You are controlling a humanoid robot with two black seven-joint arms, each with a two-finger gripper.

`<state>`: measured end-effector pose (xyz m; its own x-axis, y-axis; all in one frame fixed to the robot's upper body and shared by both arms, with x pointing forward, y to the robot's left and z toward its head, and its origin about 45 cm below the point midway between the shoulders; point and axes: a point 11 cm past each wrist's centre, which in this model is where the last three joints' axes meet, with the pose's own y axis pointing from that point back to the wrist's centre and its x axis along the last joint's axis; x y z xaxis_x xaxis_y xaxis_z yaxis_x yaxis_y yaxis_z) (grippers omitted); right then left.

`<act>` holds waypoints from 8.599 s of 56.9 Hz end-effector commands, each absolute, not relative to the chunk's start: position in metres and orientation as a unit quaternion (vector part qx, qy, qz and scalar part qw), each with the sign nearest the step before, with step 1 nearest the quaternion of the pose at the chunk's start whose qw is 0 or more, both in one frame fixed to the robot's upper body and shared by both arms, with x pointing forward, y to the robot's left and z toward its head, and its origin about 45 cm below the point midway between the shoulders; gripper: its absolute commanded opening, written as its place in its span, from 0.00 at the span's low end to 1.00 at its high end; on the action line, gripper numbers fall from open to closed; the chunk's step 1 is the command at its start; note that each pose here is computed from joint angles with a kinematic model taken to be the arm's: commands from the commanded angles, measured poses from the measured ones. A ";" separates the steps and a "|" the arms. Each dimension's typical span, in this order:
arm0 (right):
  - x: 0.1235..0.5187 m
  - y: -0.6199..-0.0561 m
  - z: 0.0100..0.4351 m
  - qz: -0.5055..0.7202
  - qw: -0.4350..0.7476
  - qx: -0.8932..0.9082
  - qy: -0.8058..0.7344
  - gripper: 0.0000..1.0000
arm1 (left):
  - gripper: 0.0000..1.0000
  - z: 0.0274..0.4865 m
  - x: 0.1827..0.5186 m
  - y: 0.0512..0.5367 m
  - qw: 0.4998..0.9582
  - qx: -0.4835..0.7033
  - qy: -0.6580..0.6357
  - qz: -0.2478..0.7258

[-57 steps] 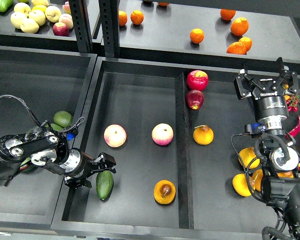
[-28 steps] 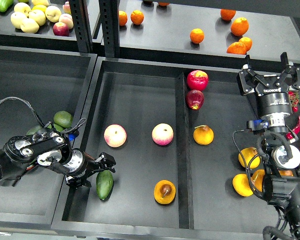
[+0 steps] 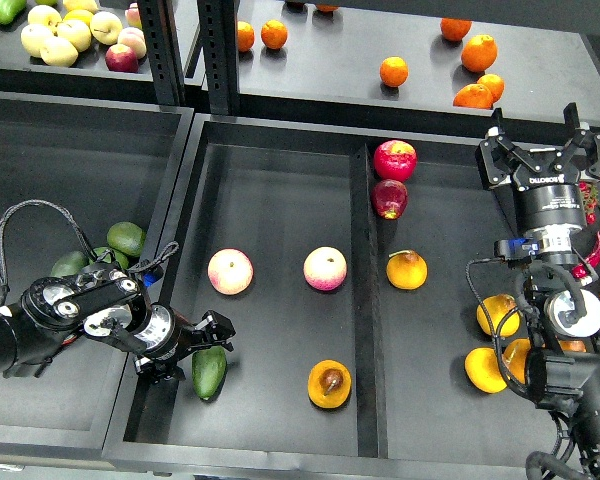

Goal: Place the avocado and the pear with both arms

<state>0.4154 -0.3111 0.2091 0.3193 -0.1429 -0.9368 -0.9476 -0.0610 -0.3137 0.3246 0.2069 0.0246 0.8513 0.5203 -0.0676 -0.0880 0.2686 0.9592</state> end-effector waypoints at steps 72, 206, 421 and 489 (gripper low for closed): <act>0.412 -0.309 0.209 0.383 0.528 -0.620 0.436 0.99 | 0.99 0.006 0.309 0.191 0.766 0.583 0.199 0.182; 0.405 -0.314 0.200 0.387 0.531 -0.609 0.444 0.99 | 0.36 0.111 0.407 0.352 0.716 0.515 0.228 0.412; 0.394 -0.262 0.158 0.421 0.144 -0.797 0.408 0.99 | 0.80 0.058 0.344 0.400 0.663 0.547 0.300 0.414; 0.327 -0.223 0.055 0.367 -0.394 -0.808 0.241 0.99 | 0.84 0.064 0.361 0.373 0.686 0.529 0.291 0.407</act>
<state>0.3235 -0.2324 0.0561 0.5759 -0.6939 -0.4324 -0.1274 -0.5985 0.7909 0.3597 0.3759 0.0638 0.4997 0.8655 0.0356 -0.2469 0.1029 0.9636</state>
